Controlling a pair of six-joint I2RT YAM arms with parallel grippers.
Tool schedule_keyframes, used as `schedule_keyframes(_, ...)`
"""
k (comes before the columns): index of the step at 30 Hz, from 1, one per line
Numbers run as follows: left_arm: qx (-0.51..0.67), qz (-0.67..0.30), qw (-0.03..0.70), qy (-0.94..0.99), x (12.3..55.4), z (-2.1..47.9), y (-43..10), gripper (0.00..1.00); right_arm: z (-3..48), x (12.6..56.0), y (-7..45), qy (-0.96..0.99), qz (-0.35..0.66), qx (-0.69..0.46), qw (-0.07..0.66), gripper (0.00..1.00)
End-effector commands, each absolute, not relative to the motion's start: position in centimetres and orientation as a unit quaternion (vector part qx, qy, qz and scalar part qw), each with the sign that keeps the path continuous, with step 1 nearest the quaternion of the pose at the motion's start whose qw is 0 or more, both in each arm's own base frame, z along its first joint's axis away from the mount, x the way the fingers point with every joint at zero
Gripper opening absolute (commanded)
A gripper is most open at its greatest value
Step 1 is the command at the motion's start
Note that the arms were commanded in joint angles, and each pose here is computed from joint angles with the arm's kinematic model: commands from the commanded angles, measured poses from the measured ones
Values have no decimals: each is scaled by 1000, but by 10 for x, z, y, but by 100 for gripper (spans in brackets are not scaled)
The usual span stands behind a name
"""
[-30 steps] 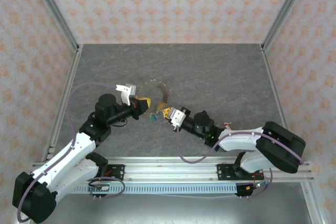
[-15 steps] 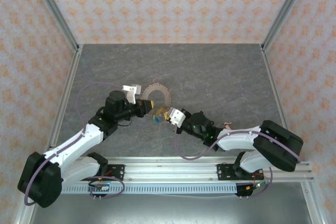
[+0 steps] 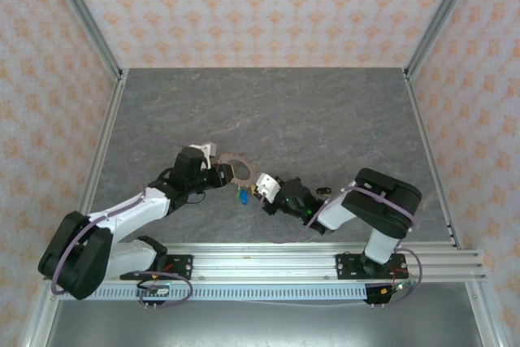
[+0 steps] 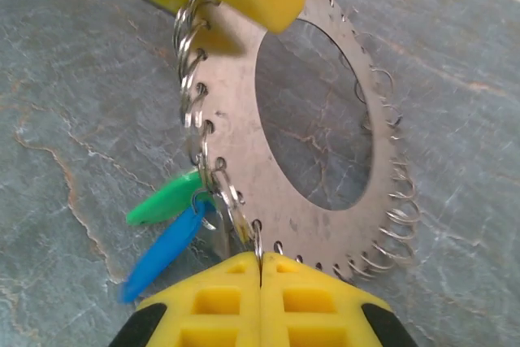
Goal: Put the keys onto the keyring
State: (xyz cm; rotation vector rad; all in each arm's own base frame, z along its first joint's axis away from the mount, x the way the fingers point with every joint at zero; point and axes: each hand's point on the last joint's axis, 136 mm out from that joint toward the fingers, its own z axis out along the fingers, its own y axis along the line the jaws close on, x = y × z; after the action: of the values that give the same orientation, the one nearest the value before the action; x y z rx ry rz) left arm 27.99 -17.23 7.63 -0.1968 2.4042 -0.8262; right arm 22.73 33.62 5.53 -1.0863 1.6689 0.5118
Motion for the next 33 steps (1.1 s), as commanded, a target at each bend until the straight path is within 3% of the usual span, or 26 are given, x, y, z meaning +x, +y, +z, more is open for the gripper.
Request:
schedule_keyframes(1,-113,-273,274,915,278,48,-159,31,70,233,349,685,251,-418,541,0)
schedule_keyframes(6,-134,-227,283,922,282,48,-143,31,75,238,344,686,234,-410,554,0)
schedule_keyframes(16,-137,-228,409,873,284,122,-118,36,109,234,337,657,281,-424,557,0)
schedule_keyframes(24,-112,-259,484,829,269,163,-110,50,143,221,332,617,351,-457,537,0)
schedule_keyframes(33,-107,-271,566,772,249,187,-92,74,158,207,328,589,355,-493,533,0)
